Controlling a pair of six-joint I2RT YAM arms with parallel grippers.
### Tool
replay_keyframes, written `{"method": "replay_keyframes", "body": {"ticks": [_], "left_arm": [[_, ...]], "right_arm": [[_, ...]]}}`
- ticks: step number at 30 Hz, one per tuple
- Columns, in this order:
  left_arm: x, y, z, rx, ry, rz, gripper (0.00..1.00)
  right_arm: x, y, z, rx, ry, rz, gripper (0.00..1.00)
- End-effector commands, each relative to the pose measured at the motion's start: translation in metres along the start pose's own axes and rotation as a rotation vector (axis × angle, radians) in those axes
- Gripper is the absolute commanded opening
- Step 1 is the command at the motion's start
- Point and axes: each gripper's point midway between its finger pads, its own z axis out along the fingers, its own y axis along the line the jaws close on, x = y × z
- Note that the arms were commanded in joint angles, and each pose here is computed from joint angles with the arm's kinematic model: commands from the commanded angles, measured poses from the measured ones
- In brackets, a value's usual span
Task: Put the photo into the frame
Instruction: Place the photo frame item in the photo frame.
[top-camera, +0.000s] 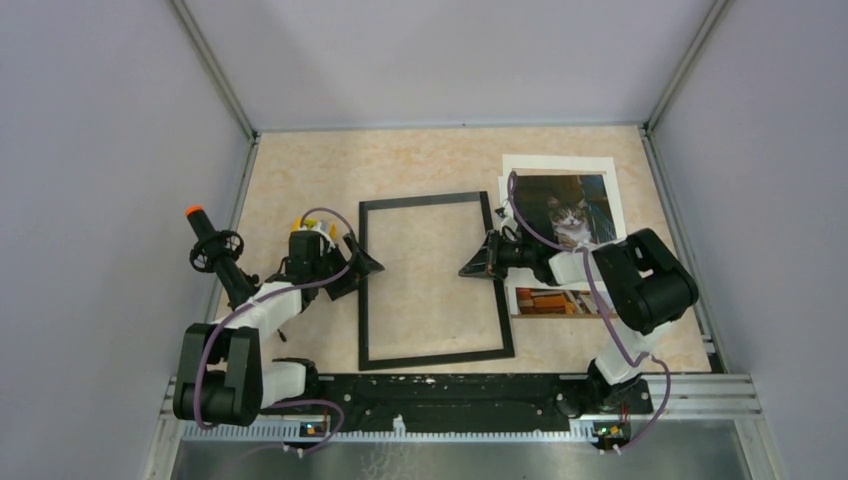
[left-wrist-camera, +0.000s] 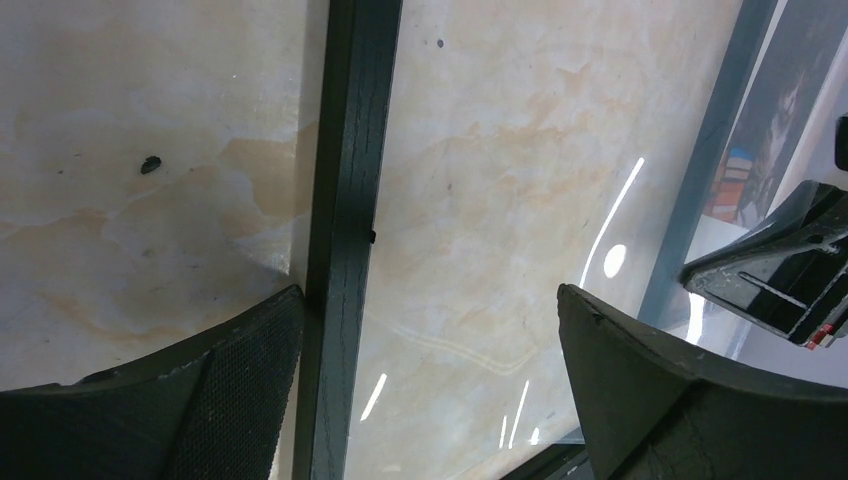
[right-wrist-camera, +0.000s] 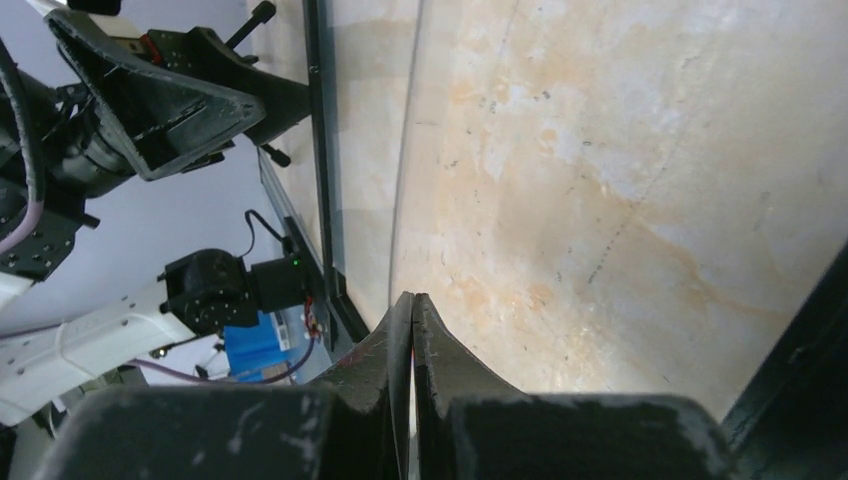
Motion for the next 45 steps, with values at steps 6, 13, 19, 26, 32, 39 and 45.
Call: {"method": "replay_keyframes", "body": {"ticks": [6, 13, 19, 26, 32, 39, 45], "left_arm": [[0.008, -0.002, -0.001, 0.029, 0.024, 0.007, 0.98], [0.008, -0.002, -0.002, 0.028, 0.018, -0.003, 0.98], [0.009, -0.008, -0.003, 0.056, 0.023, -0.025, 0.98], [0.006, -0.019, -0.004, 0.114, 0.009, -0.059, 0.98], [-0.001, -0.02, -0.004, 0.109, -0.015, -0.078, 0.98], [-0.004, -0.011, -0.004, 0.088, -0.03, -0.085, 0.98], [0.001, 0.003, -0.006, 0.106, -0.035, -0.129, 0.98]], "right_arm": [[-0.002, 0.037, -0.013, -0.131, 0.055, -0.089, 0.0], [0.002, 0.041, -0.02, -0.175, 0.048, -0.054, 0.0], [0.007, 0.05, -0.023, -0.235, 0.061, -0.01, 0.0], [0.011, 0.046, -0.023, -0.23, 0.079, 0.024, 0.0], [0.015, 0.049, -0.026, -0.243, 0.09, 0.038, 0.0], [0.013, 0.048, -0.033, -0.245, 0.095, 0.054, 0.0], [0.014, 0.047, -0.035, -0.259, 0.11, 0.068, 0.0]]}}
